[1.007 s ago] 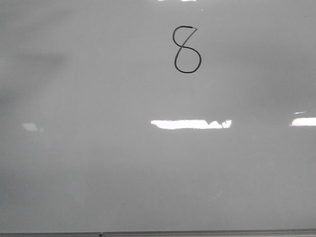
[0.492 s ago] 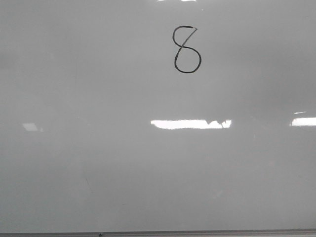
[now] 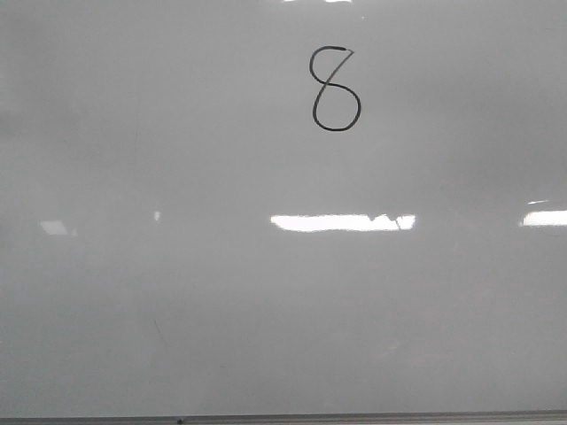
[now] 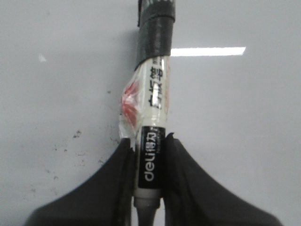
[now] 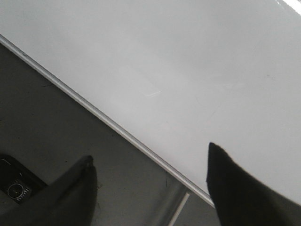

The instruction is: Write number 8 on whiteboard

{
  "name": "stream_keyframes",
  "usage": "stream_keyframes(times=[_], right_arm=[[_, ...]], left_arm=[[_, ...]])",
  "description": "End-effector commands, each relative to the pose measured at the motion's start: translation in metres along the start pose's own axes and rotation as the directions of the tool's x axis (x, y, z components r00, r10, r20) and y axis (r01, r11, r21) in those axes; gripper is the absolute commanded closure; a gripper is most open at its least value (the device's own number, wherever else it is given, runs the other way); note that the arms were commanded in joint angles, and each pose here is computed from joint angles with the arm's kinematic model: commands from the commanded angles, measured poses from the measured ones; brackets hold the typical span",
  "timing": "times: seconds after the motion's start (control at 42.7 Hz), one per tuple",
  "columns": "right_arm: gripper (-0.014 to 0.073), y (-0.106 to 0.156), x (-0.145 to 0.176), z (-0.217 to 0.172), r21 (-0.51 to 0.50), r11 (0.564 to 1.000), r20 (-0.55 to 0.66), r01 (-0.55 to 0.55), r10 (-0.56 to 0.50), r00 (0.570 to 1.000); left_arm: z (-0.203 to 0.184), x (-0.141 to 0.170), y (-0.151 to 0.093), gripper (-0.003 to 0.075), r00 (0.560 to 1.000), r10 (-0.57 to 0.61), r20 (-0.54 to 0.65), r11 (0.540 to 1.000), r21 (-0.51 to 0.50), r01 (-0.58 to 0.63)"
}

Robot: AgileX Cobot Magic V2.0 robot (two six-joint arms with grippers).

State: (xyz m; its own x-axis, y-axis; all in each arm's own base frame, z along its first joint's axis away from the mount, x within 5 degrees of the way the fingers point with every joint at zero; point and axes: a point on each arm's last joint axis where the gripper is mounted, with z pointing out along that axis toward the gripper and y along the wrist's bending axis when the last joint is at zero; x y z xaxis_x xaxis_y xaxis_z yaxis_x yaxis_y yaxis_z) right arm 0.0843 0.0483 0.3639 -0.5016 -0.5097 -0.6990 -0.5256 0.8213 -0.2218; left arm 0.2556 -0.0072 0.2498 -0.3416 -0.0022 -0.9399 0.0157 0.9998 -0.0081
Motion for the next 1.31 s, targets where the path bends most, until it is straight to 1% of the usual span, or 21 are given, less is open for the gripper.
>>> stream_keyframes(times=[0.0,0.234,0.304,0.468,0.562,0.656,0.749,0.937,1.101,1.241,1.288], right_arm=[[0.0076,-0.004,-0.011,-0.007,0.017,1.000,0.093,-0.001,-0.001,0.996],[0.0076,-0.004,-0.011,-0.007,0.015,1.000,0.093,-0.002,0.001,0.996],[0.0076,-0.004,-0.011,-0.007,0.012,1.000,0.093,-0.003,0.002,0.996],[0.0076,-0.003,-0.011,-0.007,0.007,1.000,0.092,-0.005,0.004,0.996],[0.0076,-0.003,-0.011,-0.007,0.007,1.000,0.092,-0.005,0.004,0.996],[0.0076,-0.003,-0.011,-0.007,0.007,1.000,0.092,-0.005,0.004,0.996],[0.0076,-0.003,-0.011,-0.007,0.007,1.000,0.092,-0.005,0.004,0.996],[0.0076,-0.003,-0.011,-0.007,0.008,1.000,0.089,-0.005,0.004,0.996],[0.0076,-0.004,-0.008,-0.007,0.014,1.000,0.061,-0.007,0.006,0.998],[0.0076,-0.006,-0.005,-0.007,0.040,0.997,0.025,-0.063,0.062,0.998],[0.0076,-0.006,-0.005,-0.007,0.039,0.996,0.021,-0.076,0.075,0.997]], left_arm=[[0.007,-0.013,0.001,0.0730,0.993,-0.019,0.117,1.000,-0.007,0.020],[0.023,-0.002,0.001,0.0726,0.996,-0.018,0.083,1.000,-0.011,0.019],[0.026,0.001,0.001,0.0702,0.997,-0.017,0.072,1.000,-0.011,0.018],[0.032,0.003,0.001,0.0596,0.999,-0.018,0.039,1.000,-0.010,0.018],[0.033,0.001,0.001,0.0514,1.000,-0.018,0.010,1.000,-0.009,0.018],[0.035,-0.003,0.000,0.0448,1.000,-0.019,-0.010,1.000,-0.006,0.019],[0.036,-0.007,0.000,0.0414,1.000,-0.019,-0.016,1.000,-0.005,0.019],[0.033,-0.009,0.000,0.0411,0.999,-0.020,-0.030,1.000,-0.004,0.020],[0.021,-0.015,0.000,0.0412,0.999,-0.006,-0.051,1.000,0.000,0.006],[-0.001,-0.032,-0.001,0.0428,0.992,-0.006,-0.127,1.000,0.012,0.008],[-0.009,-0.036,-0.002,0.0430,0.983,-0.005,-0.185,1.000,0.017,0.008]])
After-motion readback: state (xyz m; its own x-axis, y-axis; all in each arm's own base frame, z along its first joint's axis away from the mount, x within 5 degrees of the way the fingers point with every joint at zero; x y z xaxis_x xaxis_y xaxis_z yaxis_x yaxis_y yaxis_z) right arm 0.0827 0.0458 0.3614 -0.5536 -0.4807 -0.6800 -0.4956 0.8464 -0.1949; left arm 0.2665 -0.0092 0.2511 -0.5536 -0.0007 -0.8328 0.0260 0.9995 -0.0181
